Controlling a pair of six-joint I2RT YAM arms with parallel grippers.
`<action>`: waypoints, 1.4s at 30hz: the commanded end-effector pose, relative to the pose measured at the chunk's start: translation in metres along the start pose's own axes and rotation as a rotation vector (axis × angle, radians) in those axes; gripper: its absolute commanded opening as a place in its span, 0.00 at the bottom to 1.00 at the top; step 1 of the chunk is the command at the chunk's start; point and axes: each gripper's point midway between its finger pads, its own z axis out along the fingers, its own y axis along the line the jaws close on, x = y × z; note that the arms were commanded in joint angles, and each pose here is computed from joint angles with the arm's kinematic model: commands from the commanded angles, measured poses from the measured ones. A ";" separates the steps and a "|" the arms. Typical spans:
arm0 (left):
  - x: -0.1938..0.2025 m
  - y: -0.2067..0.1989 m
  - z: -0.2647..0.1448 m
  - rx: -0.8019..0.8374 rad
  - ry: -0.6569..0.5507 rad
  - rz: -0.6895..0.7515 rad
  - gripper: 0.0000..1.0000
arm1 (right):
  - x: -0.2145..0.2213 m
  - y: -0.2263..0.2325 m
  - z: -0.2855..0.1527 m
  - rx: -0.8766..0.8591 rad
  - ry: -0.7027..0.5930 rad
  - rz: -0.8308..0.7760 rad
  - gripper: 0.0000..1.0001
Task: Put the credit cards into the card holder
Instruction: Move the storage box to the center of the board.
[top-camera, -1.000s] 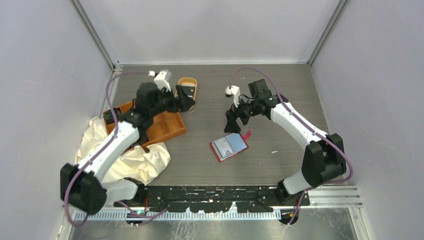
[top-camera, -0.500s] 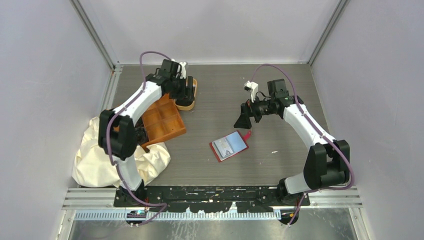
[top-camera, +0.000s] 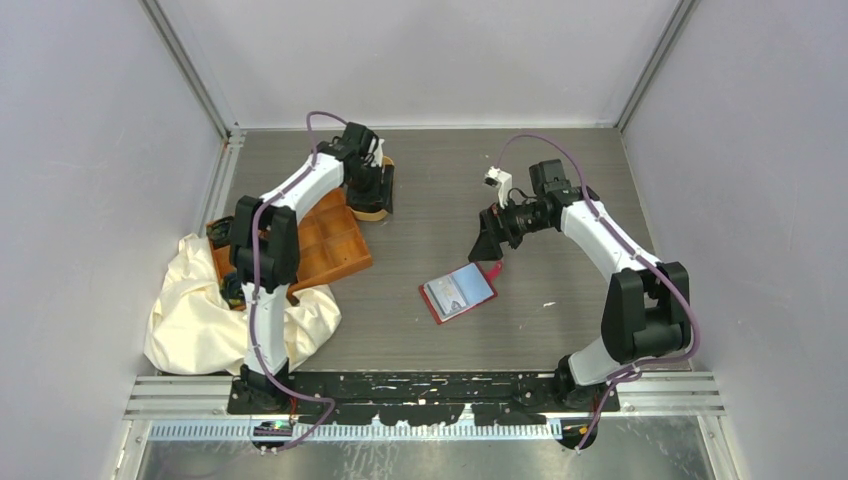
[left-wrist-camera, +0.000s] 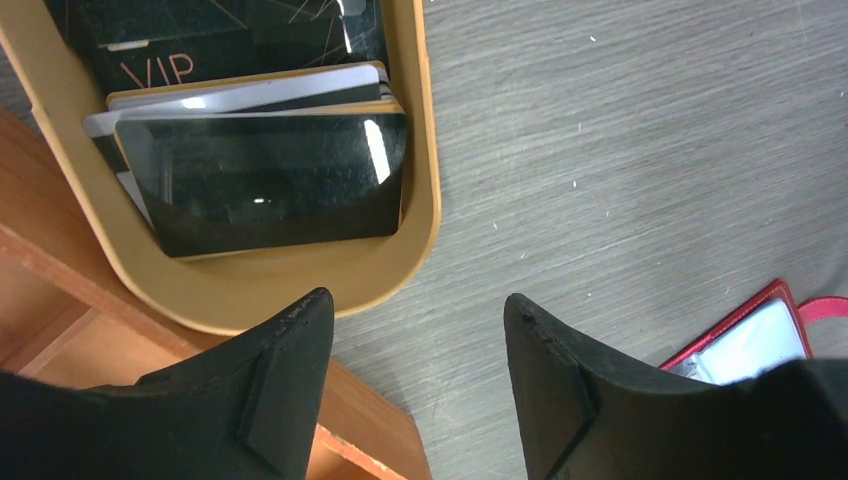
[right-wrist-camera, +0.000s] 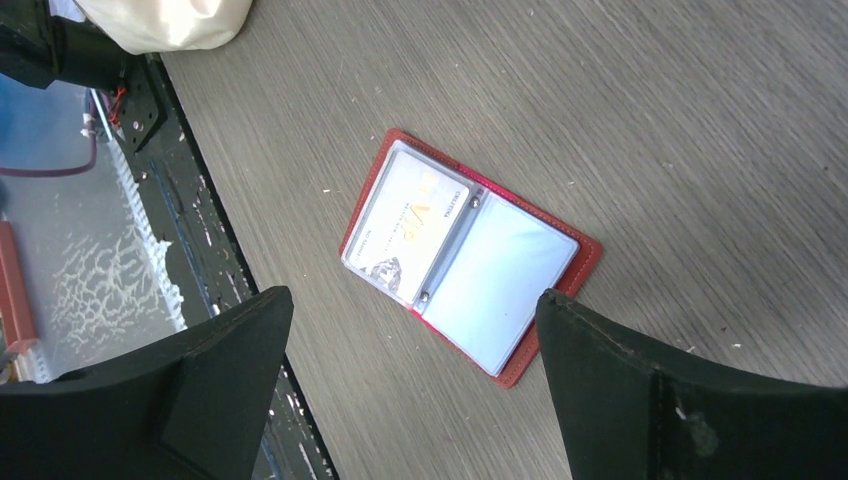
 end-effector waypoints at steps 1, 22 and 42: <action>-0.015 -0.011 0.000 0.034 -0.018 0.011 0.63 | -0.015 0.005 -0.004 -0.016 -0.013 -0.038 0.96; 0.044 -0.116 0.019 0.185 0.123 0.205 0.28 | -0.012 0.002 -0.006 -0.013 0.004 -0.029 0.96; 0.138 -0.124 -0.029 0.204 0.021 0.850 0.20 | -0.016 -0.008 -0.025 -0.005 -0.051 0.012 0.95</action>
